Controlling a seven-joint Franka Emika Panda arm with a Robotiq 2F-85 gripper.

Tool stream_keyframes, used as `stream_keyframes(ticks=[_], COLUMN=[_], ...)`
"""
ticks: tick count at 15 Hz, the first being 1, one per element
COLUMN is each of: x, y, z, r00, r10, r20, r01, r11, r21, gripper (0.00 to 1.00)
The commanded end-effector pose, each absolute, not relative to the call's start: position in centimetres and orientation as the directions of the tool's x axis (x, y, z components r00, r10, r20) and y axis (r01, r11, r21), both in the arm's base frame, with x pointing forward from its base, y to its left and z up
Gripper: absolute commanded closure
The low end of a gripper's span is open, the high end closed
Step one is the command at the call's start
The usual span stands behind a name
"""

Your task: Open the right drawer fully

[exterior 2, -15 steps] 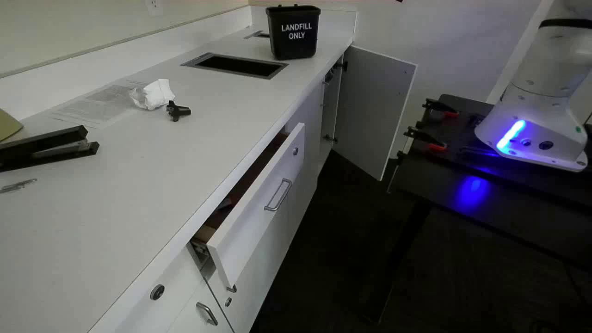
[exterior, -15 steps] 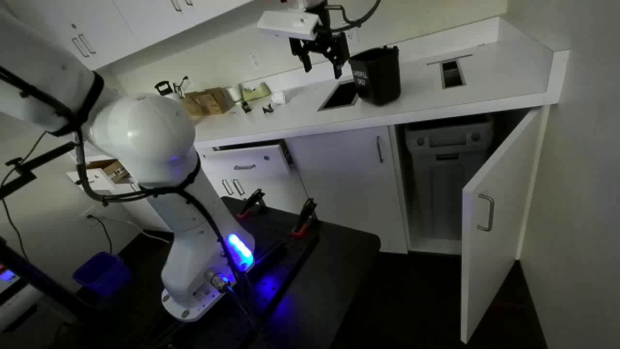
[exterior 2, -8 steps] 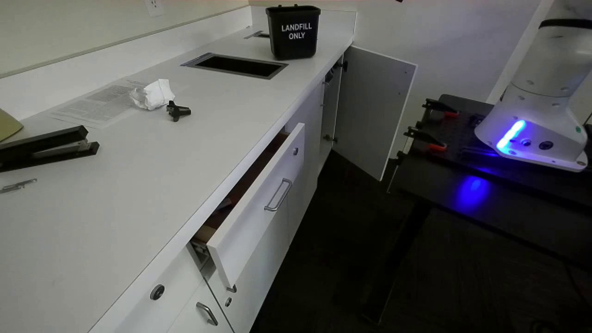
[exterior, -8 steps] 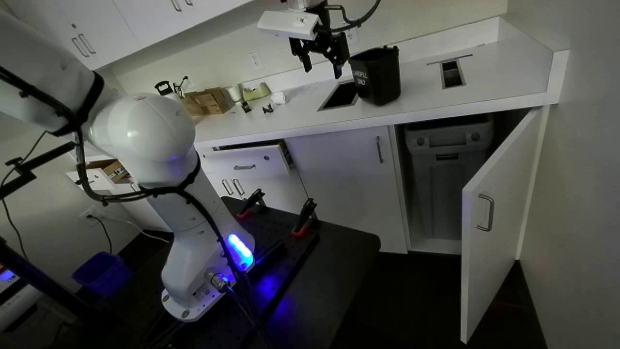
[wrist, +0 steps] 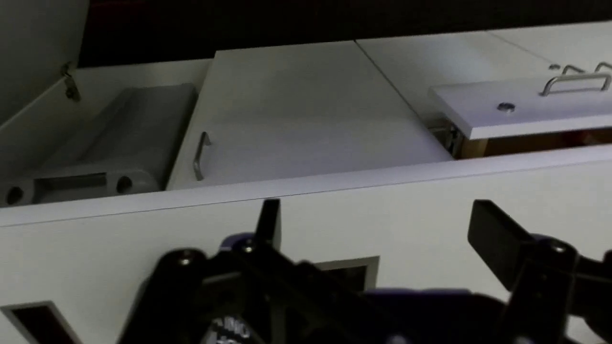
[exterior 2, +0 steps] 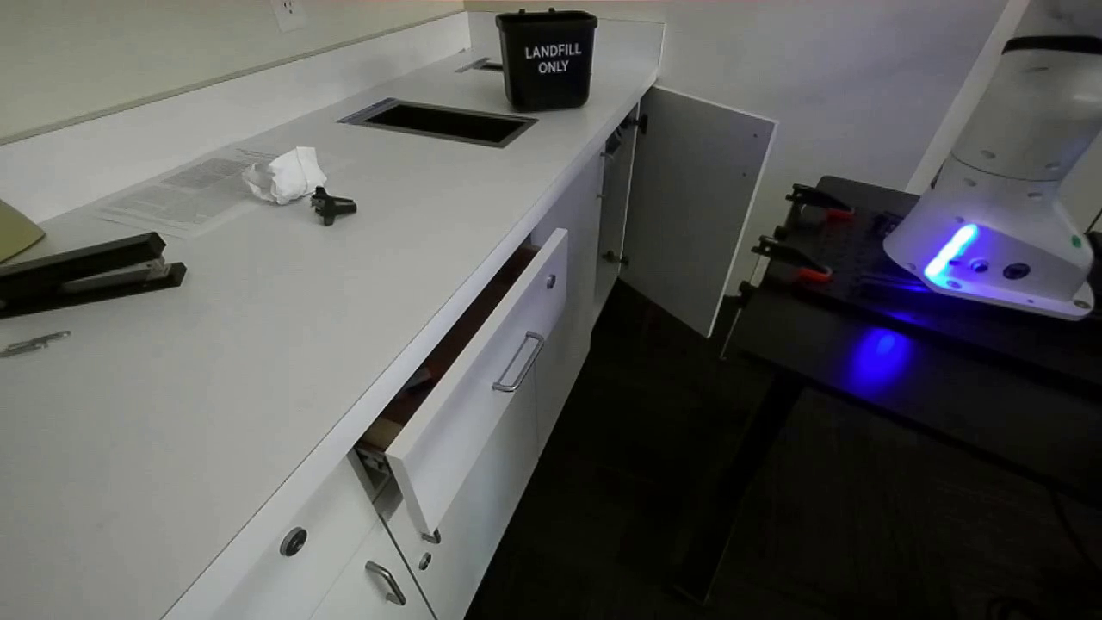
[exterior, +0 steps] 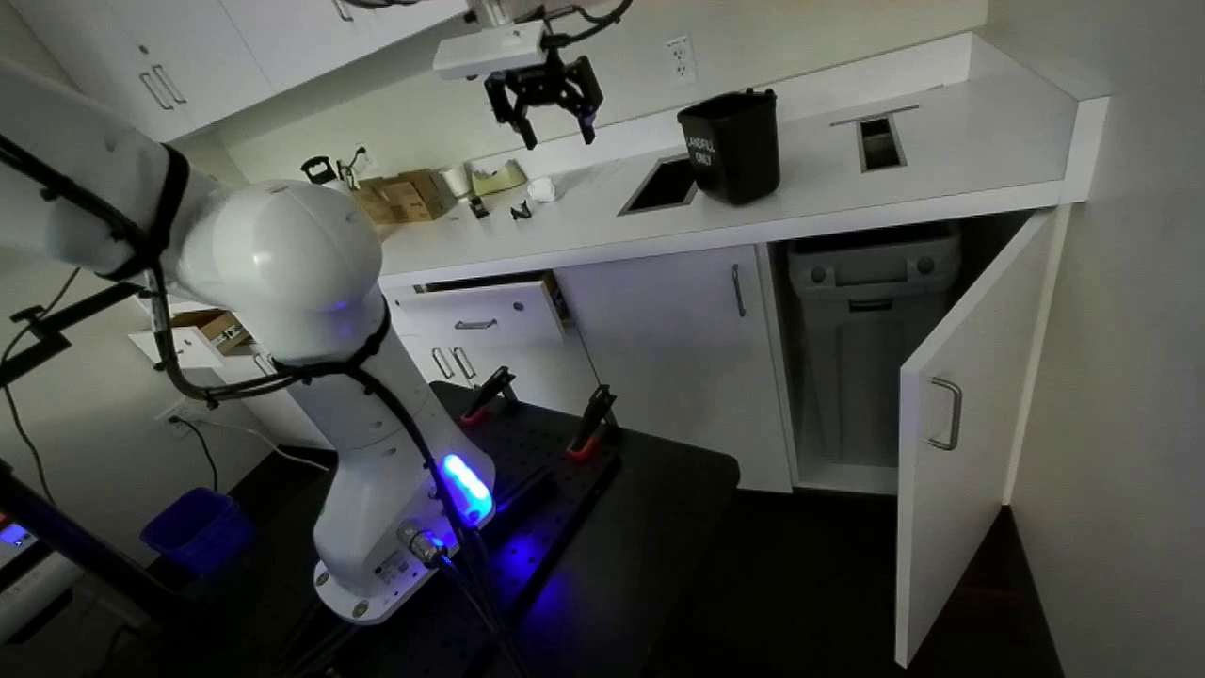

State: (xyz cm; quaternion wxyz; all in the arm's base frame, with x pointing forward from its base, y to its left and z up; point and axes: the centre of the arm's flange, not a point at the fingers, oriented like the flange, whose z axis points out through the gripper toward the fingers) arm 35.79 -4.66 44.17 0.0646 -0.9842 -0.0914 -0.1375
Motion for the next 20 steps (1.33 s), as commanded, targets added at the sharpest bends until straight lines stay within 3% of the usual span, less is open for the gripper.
stream_keyframes(ticks=[1,7,8,16,20], x=[32.0,27.8,31.1,31.1,30.6], y=[3.8,15.2,13.9,14.1,20.8], z=[42.4,40.4,43.2,43.2,42.2], r00=[0.892,0.698,0.742,0.746,0.655], r10=[0.359,0.681,0.633,0.628,0.73], r20=[0.276,0.223,0.22,0.223,0.193], r01=[0.376,0.67,0.629,0.626,0.713], r11=[-0.926,-0.731,-0.771,-0.775,-0.682], r21=[-0.009,0.134,0.096,0.085,0.164], gripper=[0.0,0.0,0.0,0.0,0.0])
